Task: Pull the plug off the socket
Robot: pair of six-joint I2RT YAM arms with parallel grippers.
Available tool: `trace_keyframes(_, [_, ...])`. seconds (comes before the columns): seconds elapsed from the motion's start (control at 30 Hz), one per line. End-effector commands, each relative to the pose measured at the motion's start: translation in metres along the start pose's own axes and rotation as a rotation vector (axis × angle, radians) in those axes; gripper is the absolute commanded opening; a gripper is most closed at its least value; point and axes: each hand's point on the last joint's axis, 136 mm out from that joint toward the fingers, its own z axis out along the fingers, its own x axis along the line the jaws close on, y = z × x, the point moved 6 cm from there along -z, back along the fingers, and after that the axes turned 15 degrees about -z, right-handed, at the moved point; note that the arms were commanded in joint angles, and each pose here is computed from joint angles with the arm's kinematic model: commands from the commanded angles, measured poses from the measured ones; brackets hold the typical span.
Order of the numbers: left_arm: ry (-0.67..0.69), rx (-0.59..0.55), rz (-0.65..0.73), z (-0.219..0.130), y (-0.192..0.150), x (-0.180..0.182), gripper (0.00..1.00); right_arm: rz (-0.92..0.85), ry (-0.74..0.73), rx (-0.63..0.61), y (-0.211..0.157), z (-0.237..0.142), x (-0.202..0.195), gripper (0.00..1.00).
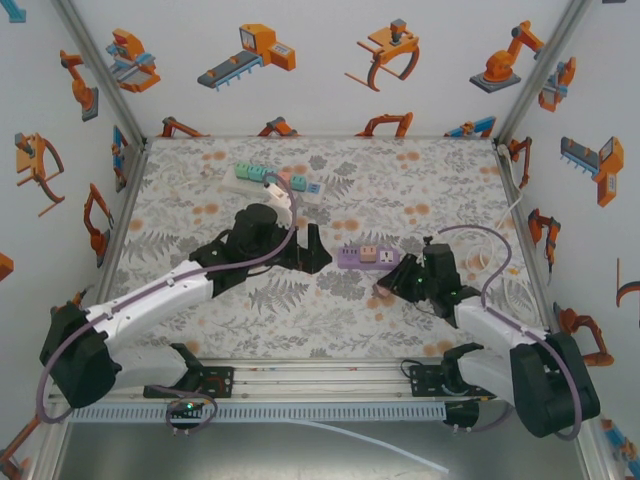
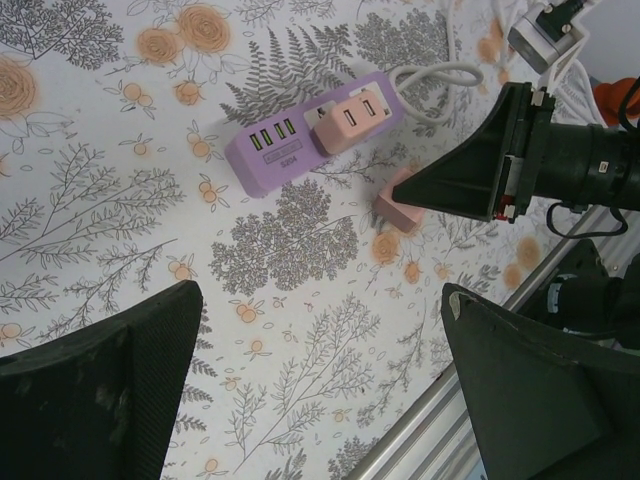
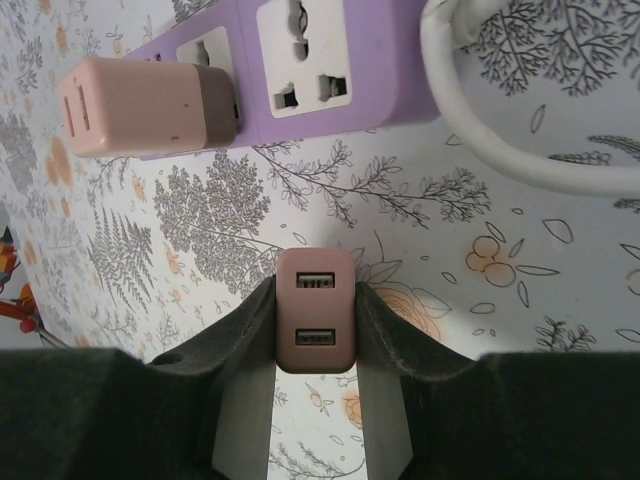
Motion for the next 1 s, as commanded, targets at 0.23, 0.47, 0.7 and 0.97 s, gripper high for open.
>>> trace_keyframes(0.23, [0.053, -0.01, -0.005, 0.013, 0.006, -0.005, 0.97, -0.017, -0.154, 0.004, -0.009, -0.012, -0.016, 0.56])
trace_keyframes(0.47, [0.088, -0.024, -0.036, 0.029, 0.014, -0.005, 0.97, -0.189, -0.137, -0.167, 0.034, -0.058, 0.016, 0.72])
trace_keyframes(0.7, [0.115, -0.06, -0.078, 0.038, 0.023, -0.005, 0.97, -0.662, -0.057, -0.408, 0.092, -0.104, 0.072, 0.71])
trace_keyframes(0.97, [0.191, -0.076, -0.174, 0.049, 0.033, 0.011, 0.97, -1.551, 0.143, -0.331, 0.09, -0.078, 0.107, 0.77])
